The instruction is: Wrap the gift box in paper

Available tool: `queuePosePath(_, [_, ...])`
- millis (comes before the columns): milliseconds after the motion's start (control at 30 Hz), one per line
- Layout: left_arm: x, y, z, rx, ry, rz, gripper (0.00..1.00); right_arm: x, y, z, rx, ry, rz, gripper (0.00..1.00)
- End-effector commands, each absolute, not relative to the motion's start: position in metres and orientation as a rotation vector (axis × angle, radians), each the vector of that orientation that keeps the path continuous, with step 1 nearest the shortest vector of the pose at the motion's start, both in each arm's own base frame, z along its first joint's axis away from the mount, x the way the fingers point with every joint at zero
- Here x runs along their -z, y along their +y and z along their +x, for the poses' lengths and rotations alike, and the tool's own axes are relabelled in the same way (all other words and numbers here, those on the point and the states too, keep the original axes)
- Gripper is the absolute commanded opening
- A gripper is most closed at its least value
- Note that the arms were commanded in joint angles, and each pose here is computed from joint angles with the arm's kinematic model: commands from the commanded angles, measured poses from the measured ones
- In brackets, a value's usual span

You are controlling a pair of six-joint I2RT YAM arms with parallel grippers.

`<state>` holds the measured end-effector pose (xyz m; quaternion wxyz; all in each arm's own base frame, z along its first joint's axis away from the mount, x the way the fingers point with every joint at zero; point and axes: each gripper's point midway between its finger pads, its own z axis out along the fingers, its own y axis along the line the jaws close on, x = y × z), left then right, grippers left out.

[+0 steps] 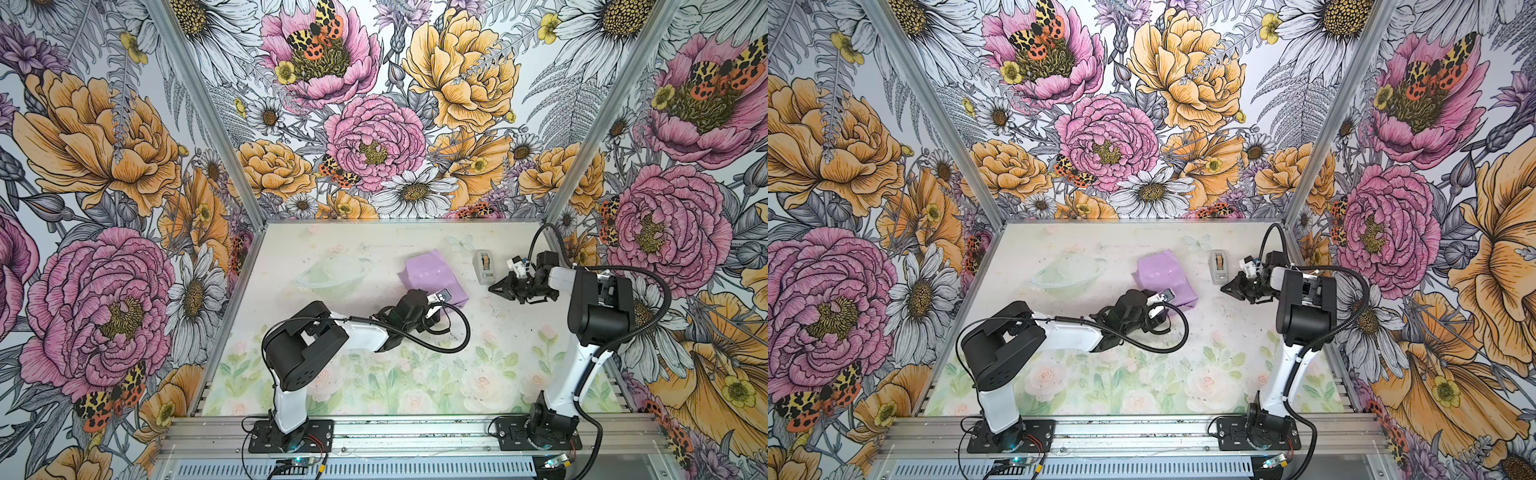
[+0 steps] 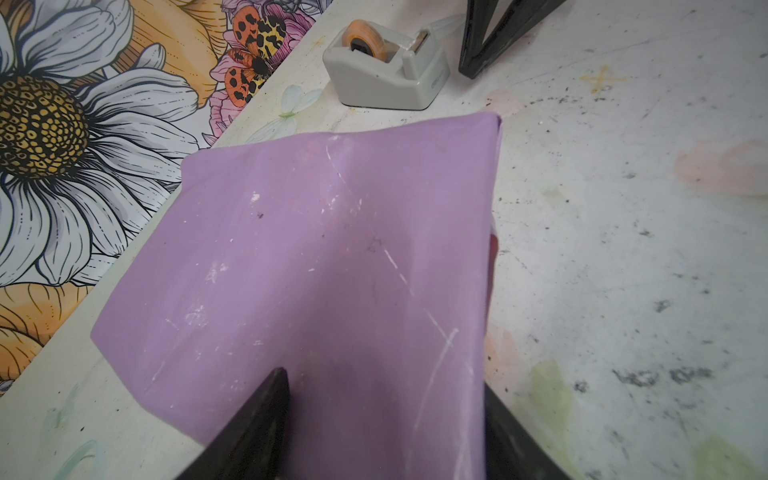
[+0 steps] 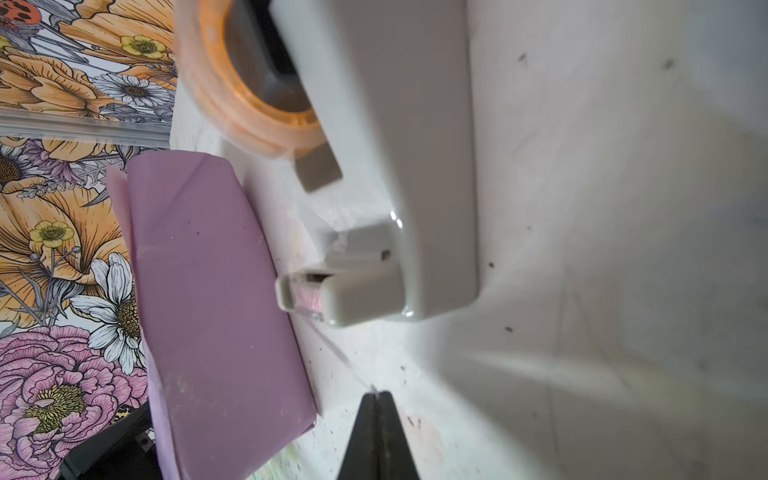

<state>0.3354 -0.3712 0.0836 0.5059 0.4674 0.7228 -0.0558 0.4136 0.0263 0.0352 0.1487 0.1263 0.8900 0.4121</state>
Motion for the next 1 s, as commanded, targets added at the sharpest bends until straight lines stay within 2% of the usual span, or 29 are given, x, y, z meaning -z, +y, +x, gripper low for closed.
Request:
queuePosePath(0, [-0.031,-0.353,0.32,0.125,1.905,1.226,0.64,-0.022,0.021,0.419,-1.13,2.579,0.407,0.0])
queuePosePath(600, [-0.033,-0.353,0.32,0.123,1.9,1.23,0.64,-0.013,-0.002,0.416,-0.931,2.624,0.608,0.0])
queuePosePath(767, [-0.032,-0.353,0.321,0.124,1.902,1.229,0.64,-0.048,0.006,0.415,-0.931,2.551,0.466,0.0])
queuePosePath(967, [-0.03,-0.352,0.321,0.123,1.909,1.228,0.64,-0.116,0.039,0.397,-1.009,2.359,0.235,0.0])
